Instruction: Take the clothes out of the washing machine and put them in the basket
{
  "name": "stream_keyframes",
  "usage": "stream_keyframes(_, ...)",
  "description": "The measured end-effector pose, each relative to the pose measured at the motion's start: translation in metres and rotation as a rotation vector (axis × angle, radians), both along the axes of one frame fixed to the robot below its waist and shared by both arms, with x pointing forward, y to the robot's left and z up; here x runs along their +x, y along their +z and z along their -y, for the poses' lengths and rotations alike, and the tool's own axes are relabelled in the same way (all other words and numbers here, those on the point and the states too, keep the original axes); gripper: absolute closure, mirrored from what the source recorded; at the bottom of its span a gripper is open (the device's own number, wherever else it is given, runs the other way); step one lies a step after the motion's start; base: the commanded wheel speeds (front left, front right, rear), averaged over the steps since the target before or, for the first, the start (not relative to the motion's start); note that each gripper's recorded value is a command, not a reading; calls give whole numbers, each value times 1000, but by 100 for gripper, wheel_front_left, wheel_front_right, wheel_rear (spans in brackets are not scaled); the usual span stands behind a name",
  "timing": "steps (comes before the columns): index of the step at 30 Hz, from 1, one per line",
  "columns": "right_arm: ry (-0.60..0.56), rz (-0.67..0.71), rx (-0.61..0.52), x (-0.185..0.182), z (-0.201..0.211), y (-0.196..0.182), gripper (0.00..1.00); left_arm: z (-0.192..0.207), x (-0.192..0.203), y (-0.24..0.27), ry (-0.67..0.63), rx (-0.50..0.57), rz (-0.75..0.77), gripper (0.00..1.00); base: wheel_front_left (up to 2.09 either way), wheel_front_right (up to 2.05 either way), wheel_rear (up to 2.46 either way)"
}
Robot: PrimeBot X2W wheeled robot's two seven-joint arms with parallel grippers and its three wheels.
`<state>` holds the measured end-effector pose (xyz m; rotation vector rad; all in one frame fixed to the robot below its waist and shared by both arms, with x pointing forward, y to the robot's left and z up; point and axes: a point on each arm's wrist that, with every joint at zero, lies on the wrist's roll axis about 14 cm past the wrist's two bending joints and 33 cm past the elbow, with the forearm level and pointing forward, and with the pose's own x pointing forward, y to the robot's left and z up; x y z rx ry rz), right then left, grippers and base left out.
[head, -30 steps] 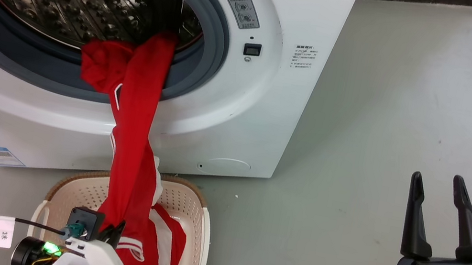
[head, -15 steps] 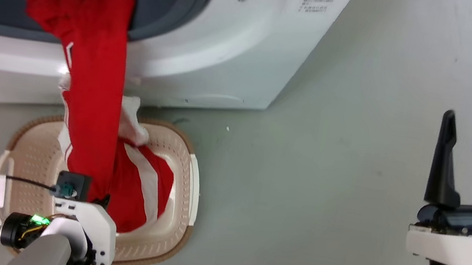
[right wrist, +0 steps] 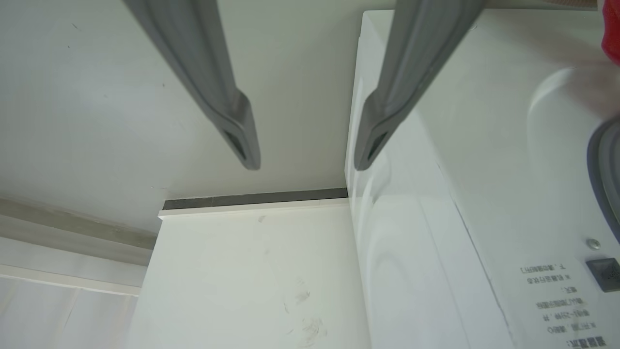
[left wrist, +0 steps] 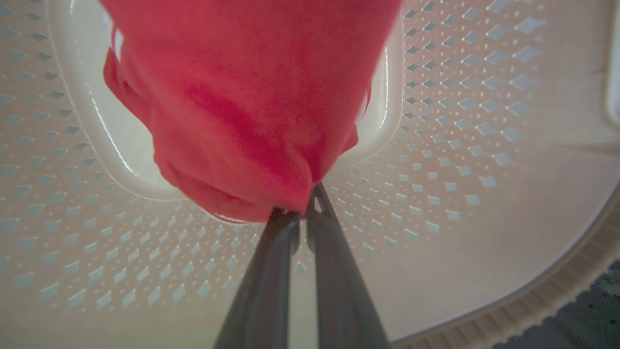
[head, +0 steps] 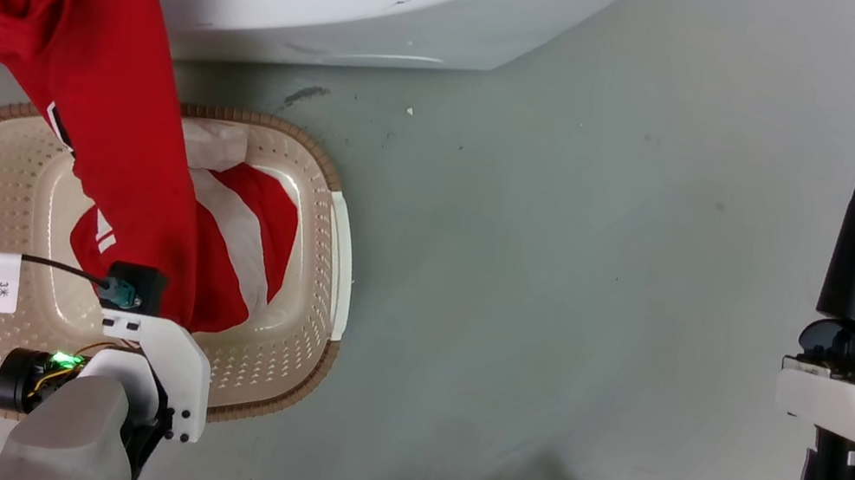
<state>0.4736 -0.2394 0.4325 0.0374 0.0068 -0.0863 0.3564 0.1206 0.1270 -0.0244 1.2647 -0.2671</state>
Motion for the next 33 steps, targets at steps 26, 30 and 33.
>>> stream_keyframes(26, 28, 38, 21, -18, -13, 27, 0, 12, -1, 49, 20, -33, 167, 0, 0, 0, 0)
stream_keyframes(30, 36, 57, 20, -33, -18, 42, 0, 9, -4, 74, 53, -44, 245, 0, 0, 0, 0)
stream_keyframes(33, 37, 75, 19, -46, -19, 53, 0, 6, 2, 95, 75, -50, 323, 0, 0, 0, 0)
